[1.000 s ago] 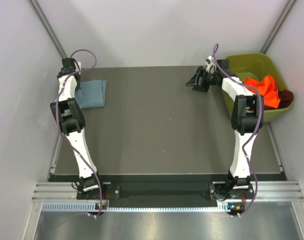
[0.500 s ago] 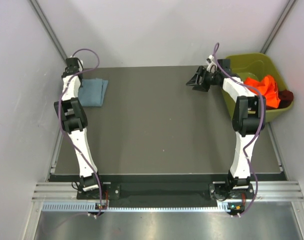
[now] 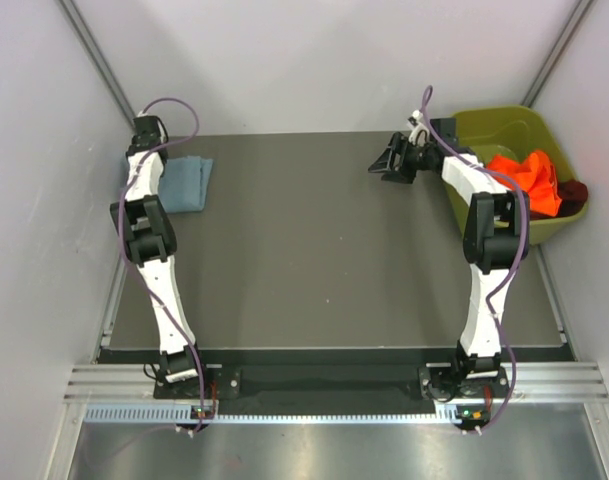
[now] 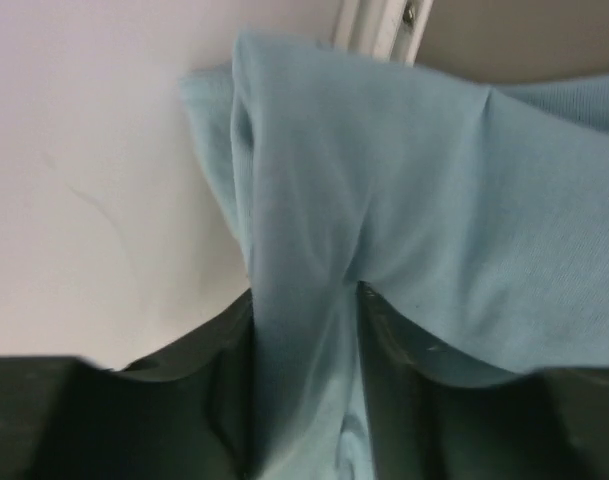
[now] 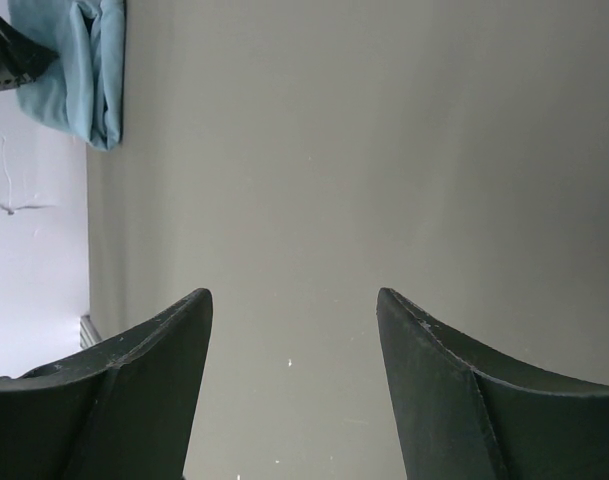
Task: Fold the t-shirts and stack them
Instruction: Neatly place the folded tshirt to the corner
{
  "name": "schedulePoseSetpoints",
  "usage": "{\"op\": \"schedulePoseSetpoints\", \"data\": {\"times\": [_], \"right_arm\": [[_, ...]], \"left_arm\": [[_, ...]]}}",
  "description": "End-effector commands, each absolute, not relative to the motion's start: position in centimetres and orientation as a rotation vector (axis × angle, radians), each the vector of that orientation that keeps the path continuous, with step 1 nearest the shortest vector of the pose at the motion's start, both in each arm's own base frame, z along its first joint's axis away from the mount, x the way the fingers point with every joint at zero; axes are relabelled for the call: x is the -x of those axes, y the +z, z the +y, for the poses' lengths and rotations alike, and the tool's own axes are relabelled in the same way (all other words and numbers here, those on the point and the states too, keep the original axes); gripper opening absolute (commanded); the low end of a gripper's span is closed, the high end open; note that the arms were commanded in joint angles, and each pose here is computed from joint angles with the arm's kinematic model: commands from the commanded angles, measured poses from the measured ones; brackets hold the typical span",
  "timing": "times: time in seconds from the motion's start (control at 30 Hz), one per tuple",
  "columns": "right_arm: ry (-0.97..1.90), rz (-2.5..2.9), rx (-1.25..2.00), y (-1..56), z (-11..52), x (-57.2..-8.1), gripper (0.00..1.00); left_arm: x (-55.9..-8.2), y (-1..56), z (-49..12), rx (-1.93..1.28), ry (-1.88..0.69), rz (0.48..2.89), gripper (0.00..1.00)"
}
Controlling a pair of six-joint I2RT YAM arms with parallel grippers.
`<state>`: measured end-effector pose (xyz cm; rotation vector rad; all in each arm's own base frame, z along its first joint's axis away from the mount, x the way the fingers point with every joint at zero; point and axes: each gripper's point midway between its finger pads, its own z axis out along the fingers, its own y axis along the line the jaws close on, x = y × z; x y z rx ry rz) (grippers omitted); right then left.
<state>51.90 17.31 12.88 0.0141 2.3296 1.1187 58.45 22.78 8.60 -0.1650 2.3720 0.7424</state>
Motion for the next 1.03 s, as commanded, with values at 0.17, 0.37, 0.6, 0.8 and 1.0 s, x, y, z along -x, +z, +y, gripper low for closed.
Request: {"op": "schedulePoseSetpoints", "data": {"times": [0.17, 0.37, 0.6, 0.8, 1.0], "right_arm": [[1.043, 2.195, 0.114, 18.2, 17.4, -52.5, 0.68], [0.678, 2.211, 0.126, 19.1, 14.2, -54.0, 0.98], [0.197, 2.16, -0.048, 22.5, 7.5, -53.9, 1.0], [0.048, 2.072, -0.095, 27.0, 4.8, -51.3, 1.0], [0.017, 2.038, -0.069, 29.2, 4.2, -47.2, 1.0]], "left_arm": [[-62.2, 22.2, 14.8, 0.247, 0.683, 2.03, 0.64], [-61.3, 28.6, 1.6, 0.122, 0.493, 1.946, 0.77], [-54.9, 24.6, -12.0, -0.093, 0.06, 2.153, 0.97], [-53.7, 25.8, -15.2, -0.137, -0.143, 2.156, 0.98], [-52.8, 26.5, -16.1, -0.131, -0.229, 2.153, 0.97]]}}
